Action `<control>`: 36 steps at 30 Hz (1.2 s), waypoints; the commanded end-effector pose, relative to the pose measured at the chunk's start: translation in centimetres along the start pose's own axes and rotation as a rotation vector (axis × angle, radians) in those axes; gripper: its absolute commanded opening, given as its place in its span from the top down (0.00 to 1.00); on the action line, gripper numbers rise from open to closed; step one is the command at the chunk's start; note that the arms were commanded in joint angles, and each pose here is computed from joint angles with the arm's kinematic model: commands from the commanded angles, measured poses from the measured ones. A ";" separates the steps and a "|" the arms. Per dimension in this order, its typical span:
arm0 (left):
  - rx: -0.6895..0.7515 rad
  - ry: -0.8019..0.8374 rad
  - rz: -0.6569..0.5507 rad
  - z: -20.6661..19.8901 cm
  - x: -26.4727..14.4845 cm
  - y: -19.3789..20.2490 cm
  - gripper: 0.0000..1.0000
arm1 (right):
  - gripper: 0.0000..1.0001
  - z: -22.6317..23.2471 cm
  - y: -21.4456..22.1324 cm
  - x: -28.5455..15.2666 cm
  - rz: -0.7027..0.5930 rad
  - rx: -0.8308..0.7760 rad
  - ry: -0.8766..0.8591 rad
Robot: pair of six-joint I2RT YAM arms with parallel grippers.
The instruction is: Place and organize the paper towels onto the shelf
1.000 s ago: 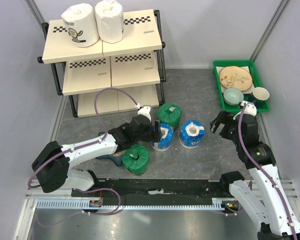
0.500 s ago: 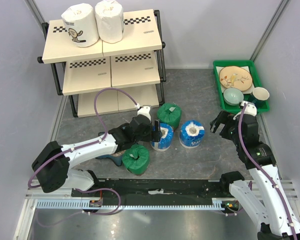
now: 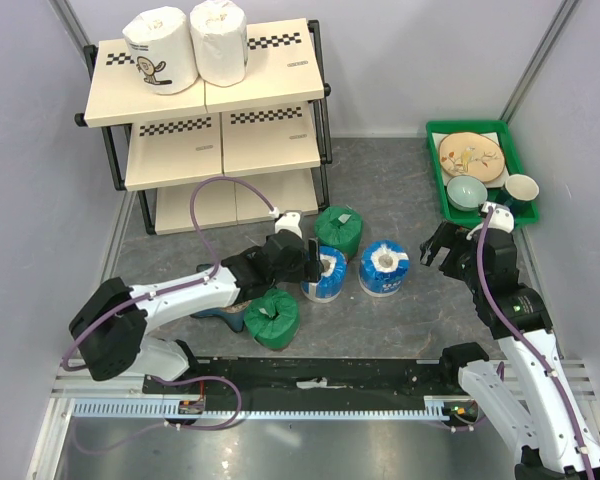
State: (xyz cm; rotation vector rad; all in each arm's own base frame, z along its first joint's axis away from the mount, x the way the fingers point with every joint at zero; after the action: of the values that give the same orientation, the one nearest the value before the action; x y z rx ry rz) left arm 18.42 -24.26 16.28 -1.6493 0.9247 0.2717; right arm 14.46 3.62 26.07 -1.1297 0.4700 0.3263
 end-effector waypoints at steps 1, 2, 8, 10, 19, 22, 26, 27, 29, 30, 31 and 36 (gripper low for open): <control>-0.030 -0.012 -0.053 -0.8 0.6 -1.1 0.19 | 0.02 0.2 -0.3 0.1 -0.021 0.001 -0.013; -0.030 -0.015 -0.051 -0.8 0.7 -1.1 0.20 | 0.02 0.2 -0.3 0.1 -0.019 -0.001 -0.013; -0.025 -0.011 -0.046 -0.8 1.0 -0.8 0.30 | 0.02 0.2 -0.3 0.1 -0.018 -0.001 -0.013; -0.021 -0.005 -0.044 -0.8 1.0 -0.8 0.33 | 0.02 0.1 -0.2 0.2 -0.013 -0.002 -0.012; -0.035 0.032 -0.080 -0.6 -0.3 -1.0 0.50 | 0.02 0.2 -0.2 0.2 -0.015 -0.001 -0.011; -0.037 0.048 -0.103 -0.5 -1.3 -1.2 0.53 | 0.02 0.1 -0.2 0.2 -0.013 -0.002 -0.010; -0.049 0.074 -0.153 -0.6 -3.0 -2.4 0.54 | 0.02 0.2 -0.2 0.2 -0.010 -0.003 -0.012; -0.055 0.079 -0.168 -0.7 -3.4 -2.8 0.55 | 0.02 0.2 -0.2 0.2 -0.009 -0.004 -0.013; -0.062 0.097 -0.216 -0.9 -4.9 -4.0 0.55 | 0.02 0.2 -0.2 0.2 -0.010 -0.002 -0.014; -0.065 0.100 -0.233 -0.9 -5.3 -4.4 0.55 | 0.02 0.2 -0.2 0.2 -0.008 -0.001 -0.014; -0.056 0.095 -0.250 -0.8 -6.0 -4.8 0.55 | 0.02 0.2 -0.2 0.2 -0.011 -0.002 -0.016; -0.036 0.061 -0.413 -0.7 -9.9 -8.4 0.55 | 0.02 0.2 -0.2 0.2 -0.009 -0.002 -0.016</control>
State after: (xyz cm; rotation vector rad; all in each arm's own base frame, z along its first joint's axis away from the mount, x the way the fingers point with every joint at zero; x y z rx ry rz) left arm 16.86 -21.43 22.24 -1.7629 0.8103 0.1197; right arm 14.55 3.65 25.99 -1.1299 0.4753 0.3308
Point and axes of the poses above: each gripper's point midway between its finger pads, its own x axis out along the fingers, its own z axis along the line the jaws close on, y = z × x, the point moved 10 cm from there along -x, back along the fingers, and after that the axes turned 2 degrees about x, right-handed, at the moved point
